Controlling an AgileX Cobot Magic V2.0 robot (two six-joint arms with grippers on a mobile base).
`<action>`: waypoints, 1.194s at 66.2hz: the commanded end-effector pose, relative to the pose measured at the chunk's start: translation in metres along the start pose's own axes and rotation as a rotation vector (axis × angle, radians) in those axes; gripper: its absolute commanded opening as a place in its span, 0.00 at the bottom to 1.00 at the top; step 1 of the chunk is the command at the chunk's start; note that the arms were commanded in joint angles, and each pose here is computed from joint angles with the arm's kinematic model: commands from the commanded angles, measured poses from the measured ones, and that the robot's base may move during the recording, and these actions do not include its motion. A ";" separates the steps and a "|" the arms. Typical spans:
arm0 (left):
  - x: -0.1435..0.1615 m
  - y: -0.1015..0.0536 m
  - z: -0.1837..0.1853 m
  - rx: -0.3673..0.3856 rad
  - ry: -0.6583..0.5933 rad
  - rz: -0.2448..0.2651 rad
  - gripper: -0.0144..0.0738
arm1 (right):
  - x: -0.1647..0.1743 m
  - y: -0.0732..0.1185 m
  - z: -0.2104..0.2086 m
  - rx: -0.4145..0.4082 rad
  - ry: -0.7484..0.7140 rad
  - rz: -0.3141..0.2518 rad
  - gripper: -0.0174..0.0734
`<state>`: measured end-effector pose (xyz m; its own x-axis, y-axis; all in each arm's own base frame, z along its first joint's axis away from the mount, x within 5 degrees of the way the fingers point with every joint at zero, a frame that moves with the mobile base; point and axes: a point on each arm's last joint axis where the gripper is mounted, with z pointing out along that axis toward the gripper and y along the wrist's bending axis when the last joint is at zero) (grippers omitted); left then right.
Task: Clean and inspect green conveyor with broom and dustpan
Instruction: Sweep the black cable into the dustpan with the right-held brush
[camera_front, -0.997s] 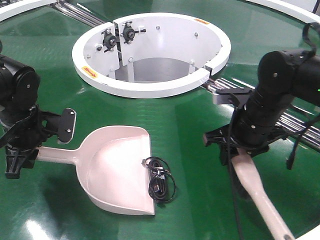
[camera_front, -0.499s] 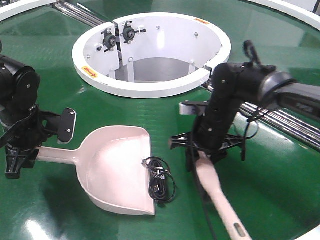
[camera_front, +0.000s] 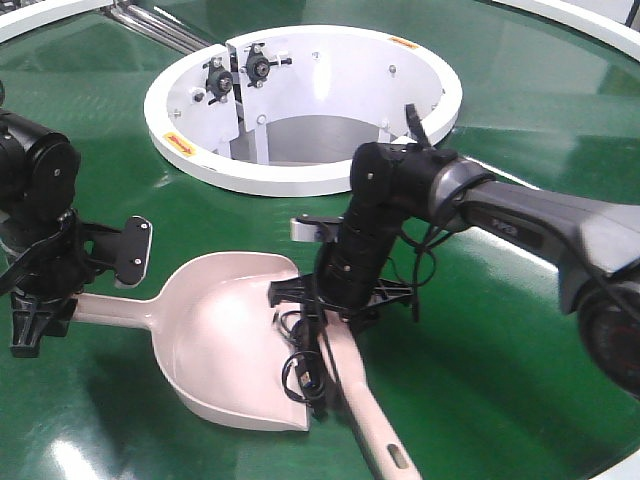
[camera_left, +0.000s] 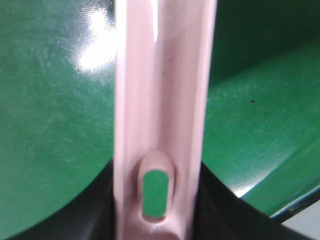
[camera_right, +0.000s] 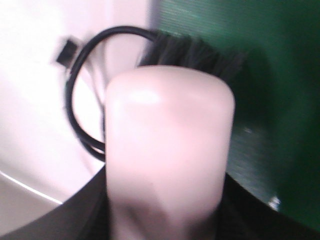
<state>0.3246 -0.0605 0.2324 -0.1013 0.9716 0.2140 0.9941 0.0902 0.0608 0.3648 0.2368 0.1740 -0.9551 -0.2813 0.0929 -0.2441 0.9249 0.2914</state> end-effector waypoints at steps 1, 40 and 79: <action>0.000 0.000 -0.019 -0.059 -0.035 -0.014 0.14 | -0.001 0.033 -0.022 -0.108 -0.052 -0.037 0.19; 0.000 0.000 -0.019 -0.059 -0.034 -0.013 0.14 | -0.009 0.083 -0.049 -0.191 -0.145 -0.108 0.19; 0.000 0.000 -0.019 -0.059 -0.034 -0.013 0.14 | 0.033 0.023 -0.120 0.013 -0.274 -0.087 0.19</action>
<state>0.3246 -0.0605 0.2324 -0.1014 0.9716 0.2137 0.9941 0.0904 0.0607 0.3589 0.2505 0.2627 -0.9430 -0.2913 -0.1609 -0.3276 0.8973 0.2958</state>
